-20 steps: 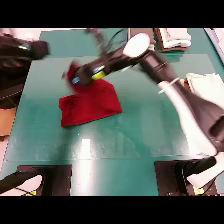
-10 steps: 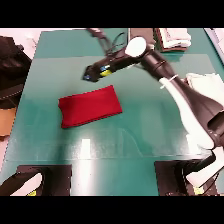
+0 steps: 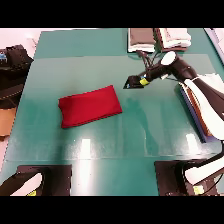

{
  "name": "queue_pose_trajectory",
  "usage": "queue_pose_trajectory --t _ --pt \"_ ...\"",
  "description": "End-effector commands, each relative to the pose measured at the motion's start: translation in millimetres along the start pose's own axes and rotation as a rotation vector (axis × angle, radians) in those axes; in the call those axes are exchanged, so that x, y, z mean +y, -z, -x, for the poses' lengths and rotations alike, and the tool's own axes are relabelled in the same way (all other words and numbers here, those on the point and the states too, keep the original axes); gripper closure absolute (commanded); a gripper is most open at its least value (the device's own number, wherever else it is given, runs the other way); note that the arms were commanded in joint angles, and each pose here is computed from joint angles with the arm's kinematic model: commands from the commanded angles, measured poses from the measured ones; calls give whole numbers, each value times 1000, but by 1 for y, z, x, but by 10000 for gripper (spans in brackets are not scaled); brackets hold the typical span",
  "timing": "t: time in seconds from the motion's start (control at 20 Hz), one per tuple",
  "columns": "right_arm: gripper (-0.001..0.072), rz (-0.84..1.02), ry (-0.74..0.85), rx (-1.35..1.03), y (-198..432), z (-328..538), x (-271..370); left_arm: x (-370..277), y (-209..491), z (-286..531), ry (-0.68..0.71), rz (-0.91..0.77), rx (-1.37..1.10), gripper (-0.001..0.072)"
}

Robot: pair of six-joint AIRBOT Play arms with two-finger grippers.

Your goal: Fold the shirts.

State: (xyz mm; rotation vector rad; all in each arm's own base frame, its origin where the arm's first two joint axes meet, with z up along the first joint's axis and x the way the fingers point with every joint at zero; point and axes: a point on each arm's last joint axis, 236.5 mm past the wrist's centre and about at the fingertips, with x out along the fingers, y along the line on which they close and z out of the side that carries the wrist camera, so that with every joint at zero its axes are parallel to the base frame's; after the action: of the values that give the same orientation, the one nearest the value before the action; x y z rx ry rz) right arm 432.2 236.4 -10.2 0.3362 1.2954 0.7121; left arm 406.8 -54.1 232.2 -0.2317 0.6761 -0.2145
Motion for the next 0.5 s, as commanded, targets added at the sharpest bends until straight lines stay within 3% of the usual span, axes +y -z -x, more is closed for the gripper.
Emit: queue_pose_trajectory --t 0.0,0.35,0.4,0.45 --pt "185 -167 -111 52 17 -40 -10 -5 0 -2 23 10 -4 684" --pt "190 -97 -238 178 36 -127 59 -5 1 -2 25 12 0 684" --pt "248 -66 -244 178 34 -135 70 -6 1 -2 29 12 3 684" --pt "355 -41 -247 162 27 -140 78 -11 2 -3 37 2 4 684"
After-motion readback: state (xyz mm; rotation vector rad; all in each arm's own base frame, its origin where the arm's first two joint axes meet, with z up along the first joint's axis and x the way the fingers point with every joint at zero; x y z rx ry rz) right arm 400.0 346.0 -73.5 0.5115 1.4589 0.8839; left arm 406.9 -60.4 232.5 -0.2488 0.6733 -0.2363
